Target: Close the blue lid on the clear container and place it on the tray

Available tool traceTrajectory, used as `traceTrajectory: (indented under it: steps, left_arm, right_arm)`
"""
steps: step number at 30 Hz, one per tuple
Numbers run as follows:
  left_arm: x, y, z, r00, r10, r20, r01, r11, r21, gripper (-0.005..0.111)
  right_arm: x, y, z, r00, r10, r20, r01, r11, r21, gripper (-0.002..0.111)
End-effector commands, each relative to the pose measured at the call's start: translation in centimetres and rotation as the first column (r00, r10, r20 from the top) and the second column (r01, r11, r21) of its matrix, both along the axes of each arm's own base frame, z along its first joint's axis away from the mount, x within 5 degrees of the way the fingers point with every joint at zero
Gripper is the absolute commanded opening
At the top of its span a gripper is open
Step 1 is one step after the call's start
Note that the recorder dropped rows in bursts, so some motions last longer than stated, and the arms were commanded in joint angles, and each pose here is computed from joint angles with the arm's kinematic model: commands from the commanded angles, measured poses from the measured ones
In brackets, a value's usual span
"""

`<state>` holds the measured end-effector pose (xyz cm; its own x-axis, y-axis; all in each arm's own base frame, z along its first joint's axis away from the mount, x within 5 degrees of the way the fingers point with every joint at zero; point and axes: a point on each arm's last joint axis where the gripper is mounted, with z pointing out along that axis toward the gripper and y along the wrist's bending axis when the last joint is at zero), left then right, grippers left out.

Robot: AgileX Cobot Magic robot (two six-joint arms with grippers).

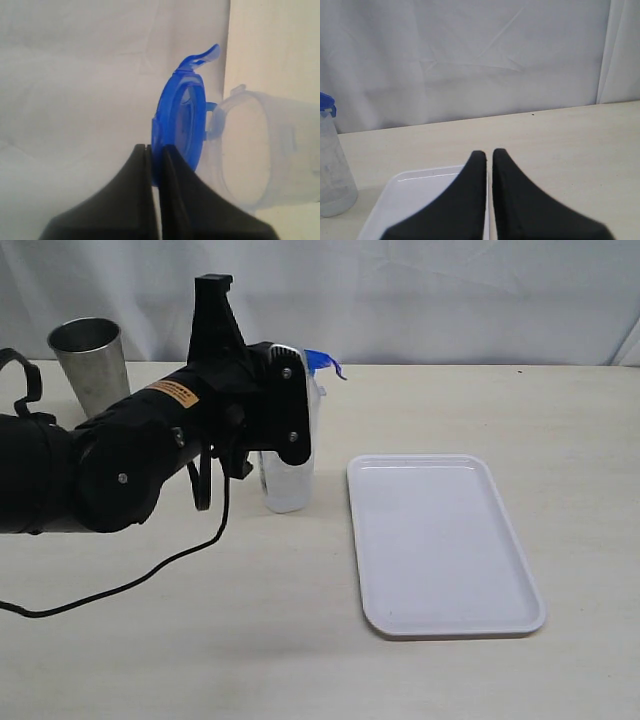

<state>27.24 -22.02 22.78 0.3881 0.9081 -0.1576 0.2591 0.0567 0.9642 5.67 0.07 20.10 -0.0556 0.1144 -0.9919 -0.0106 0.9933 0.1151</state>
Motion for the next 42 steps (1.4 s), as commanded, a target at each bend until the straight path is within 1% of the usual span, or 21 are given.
traceTrajectory:
  steps: [1,4,12,19,23,37,42]
  left_arm:
    - [-0.4,-0.1,-0.3,0.999,-0.004,-0.047,0.003,1.000,-0.014,0.000]
    - [-0.4,0.1,-0.4,0.997,0.020,-0.071,-0.022,0.999,-0.034,0.000]
    - [-0.4,0.1,-0.5,0.996,0.030,-0.087,-0.034,0.999,-0.041,0.000]
    - [-0.6,0.0,-0.9,0.992,0.006,-0.127,-0.009,1.000,-0.020,0.000]
    - [-0.8,-0.2,-1.2,0.987,-0.020,-0.157,0.022,1.000,0.015,0.000]
    - [-0.8,-0.2,-1.3,0.986,-0.019,-0.167,0.022,1.000,0.013,0.000]
    - [-0.9,-0.2,-1.4,0.983,-0.030,-0.179,0.035,0.999,0.025,0.000]
  right_arm:
    - [0.0,0.0,-0.1,1.000,0.001,0.002,-0.001,1.000,0.000,0.005]
    - [0.0,0.0,-0.1,1.000,0.001,0.002,-0.001,1.000,0.000,0.005]
    - [0.0,0.0,-0.1,1.000,0.001,0.002,-0.001,1.000,0.000,0.005]
    - [0.0,0.0,-0.1,1.000,0.001,0.002,-0.001,1.000,0.000,0.005]
    - [0.0,0.0,-0.1,1.000,0.001,-0.001,-0.001,1.000,0.000,0.005]
    - [0.0,0.0,-0.1,1.000,0.001,-0.003,-0.001,1.000,0.000,0.005]
    - [0.0,0.0,-0.1,1.000,0.001,-0.003,-0.001,1.000,0.000,0.005]
